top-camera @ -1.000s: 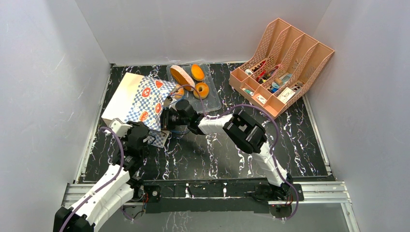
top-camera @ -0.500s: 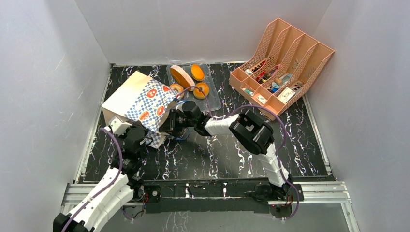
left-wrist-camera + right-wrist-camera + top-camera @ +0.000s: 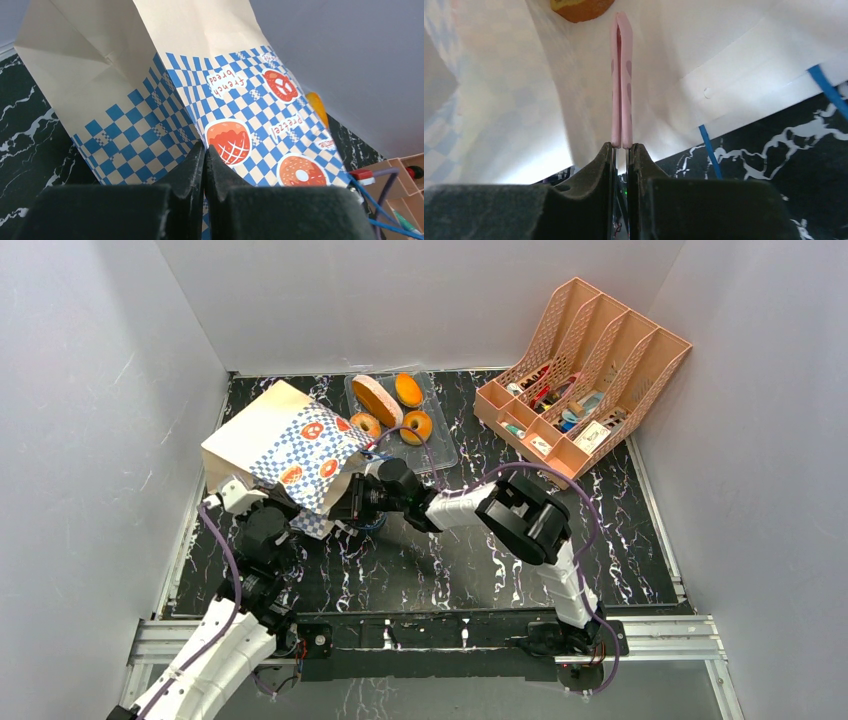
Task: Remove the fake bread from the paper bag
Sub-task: Take out the fake bread from the paper bag.
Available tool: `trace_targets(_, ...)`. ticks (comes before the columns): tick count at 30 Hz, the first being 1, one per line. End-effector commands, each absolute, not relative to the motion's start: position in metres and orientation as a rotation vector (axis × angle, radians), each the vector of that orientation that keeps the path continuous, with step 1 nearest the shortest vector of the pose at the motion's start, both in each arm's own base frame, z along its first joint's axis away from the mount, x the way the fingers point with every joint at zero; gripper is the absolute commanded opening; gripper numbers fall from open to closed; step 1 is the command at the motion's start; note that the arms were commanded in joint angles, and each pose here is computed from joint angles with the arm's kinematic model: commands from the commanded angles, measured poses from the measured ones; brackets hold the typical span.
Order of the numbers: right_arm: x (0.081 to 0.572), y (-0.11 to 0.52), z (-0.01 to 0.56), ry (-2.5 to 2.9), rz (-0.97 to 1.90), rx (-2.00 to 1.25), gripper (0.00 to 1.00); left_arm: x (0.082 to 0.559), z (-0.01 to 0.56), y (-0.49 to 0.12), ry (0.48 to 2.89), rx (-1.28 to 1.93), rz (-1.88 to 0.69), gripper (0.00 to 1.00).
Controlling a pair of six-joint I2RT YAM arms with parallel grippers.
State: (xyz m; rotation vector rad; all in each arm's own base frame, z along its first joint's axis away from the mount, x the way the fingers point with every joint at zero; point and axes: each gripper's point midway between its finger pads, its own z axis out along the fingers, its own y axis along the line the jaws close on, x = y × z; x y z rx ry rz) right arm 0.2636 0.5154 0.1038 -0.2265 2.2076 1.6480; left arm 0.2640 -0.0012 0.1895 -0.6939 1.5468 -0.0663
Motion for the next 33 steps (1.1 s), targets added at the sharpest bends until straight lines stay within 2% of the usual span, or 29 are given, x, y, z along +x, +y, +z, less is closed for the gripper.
trace_targets(1,0.263,0.525,0.177,1.978,1.747,-0.248,0.0,0.264,0.245,-0.011,1.515,-0.606,-0.125,0.0)
trace_targets(7,0.255,0.516,0.17,1.976,1.733,-0.228,0.0,0.256,0.276,-0.018,1.519,-0.442,-0.131,0.0)
trace_targets(16,0.25,0.504,0.159,1.976,1.718,-0.198,0.0,0.252,0.284,-0.029,1.52,-0.288,-0.141,0.0)
trace_targets(23,0.26,0.496,0.143,2.014,1.662,-0.161,0.0,0.258,0.27,-0.038,1.556,-0.279,-0.165,0.0)
trace_targets(33,0.283,0.477,0.137,2.032,1.552,-0.083,0.0,0.261,0.284,-0.077,1.658,-0.099,-0.297,0.0)
